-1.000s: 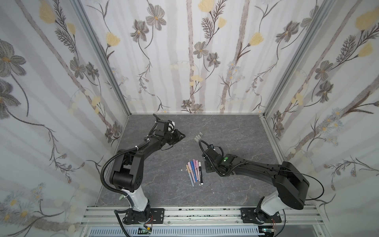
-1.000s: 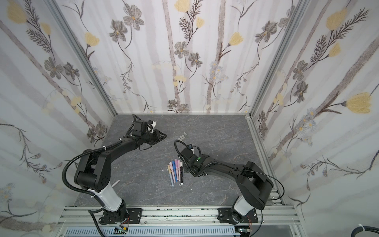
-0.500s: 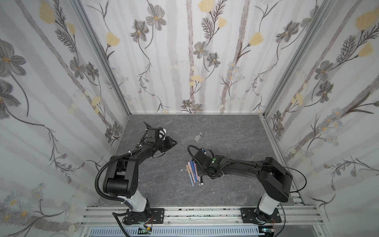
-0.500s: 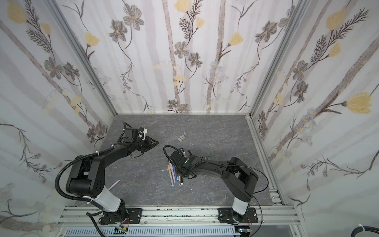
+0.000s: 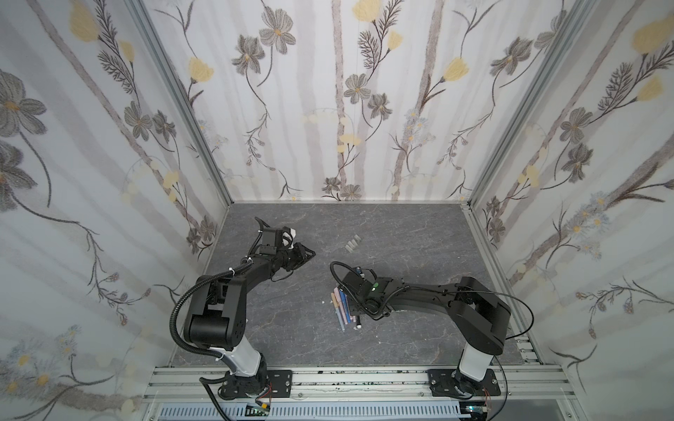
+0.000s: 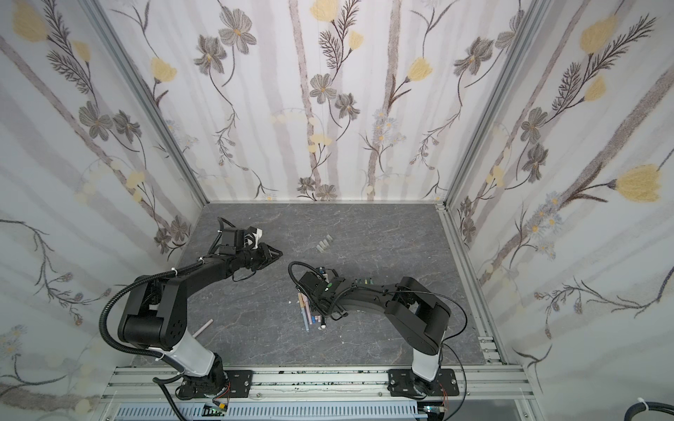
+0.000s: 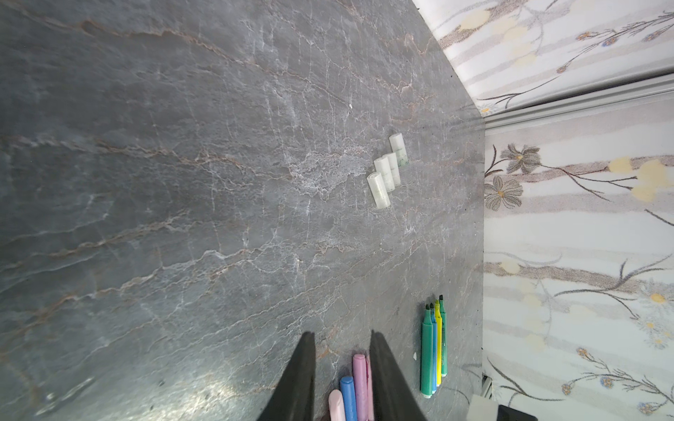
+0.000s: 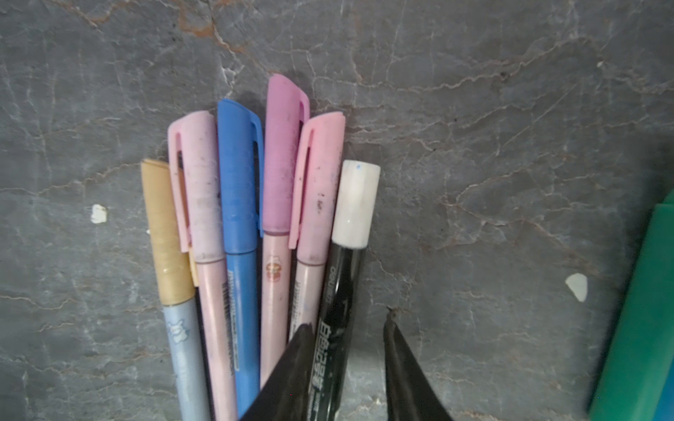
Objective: Open the pen caps
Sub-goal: 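Move the right gripper to the black marker with white cap and grasp it, then lift the black marker toward the left gripper while the left gripper reaches over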
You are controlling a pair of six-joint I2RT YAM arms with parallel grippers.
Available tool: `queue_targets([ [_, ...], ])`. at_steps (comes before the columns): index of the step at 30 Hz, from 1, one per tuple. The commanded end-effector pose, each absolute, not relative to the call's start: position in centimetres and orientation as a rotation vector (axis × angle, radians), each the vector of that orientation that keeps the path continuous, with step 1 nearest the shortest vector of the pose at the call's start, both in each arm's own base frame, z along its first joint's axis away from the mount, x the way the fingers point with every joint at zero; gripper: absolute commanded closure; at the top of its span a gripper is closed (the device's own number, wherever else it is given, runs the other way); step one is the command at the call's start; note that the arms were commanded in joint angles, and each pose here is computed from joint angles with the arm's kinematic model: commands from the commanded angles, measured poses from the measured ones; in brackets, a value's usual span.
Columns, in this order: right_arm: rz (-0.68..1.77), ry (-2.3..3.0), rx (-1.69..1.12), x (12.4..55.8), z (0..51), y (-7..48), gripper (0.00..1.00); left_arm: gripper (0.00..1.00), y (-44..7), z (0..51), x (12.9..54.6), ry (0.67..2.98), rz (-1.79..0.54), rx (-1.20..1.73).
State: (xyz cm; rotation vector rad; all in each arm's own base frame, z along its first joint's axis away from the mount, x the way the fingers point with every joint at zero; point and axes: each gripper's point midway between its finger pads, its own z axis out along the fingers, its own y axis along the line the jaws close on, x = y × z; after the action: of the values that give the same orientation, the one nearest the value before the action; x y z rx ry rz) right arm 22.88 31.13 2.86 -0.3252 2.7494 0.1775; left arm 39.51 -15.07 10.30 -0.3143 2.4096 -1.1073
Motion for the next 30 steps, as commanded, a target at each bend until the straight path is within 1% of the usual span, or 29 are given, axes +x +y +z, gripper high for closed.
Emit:
queue_targets([
  [1,0.171,2.76,-0.304,22.6,2.5,30.8,0.67,0.75,-15.1,10.5,39.7,2.389,-1.116,-0.293],
  [14,0.185,2.797,-0.323,21.7,0.5,30.4,0.73,0.74,-15.5,11.2,39.9,2.377,-1.15,-0.292],
  [23,0.25,2.805,-0.331,21.3,0.4,30.3,0.91,0.74,-16.8,13.1,39.5,2.369,-1.19,-0.235],
  [27,0.351,2.763,-0.329,22.0,2.3,30.1,0.97,0.74,-18.3,14.1,38.9,2.379,-1.213,-0.165],
  [30,0.429,2.689,-0.377,22.8,4.7,29.8,1.0,0.74,-19.7,15.4,38.2,2.361,-1.242,-0.086],
])
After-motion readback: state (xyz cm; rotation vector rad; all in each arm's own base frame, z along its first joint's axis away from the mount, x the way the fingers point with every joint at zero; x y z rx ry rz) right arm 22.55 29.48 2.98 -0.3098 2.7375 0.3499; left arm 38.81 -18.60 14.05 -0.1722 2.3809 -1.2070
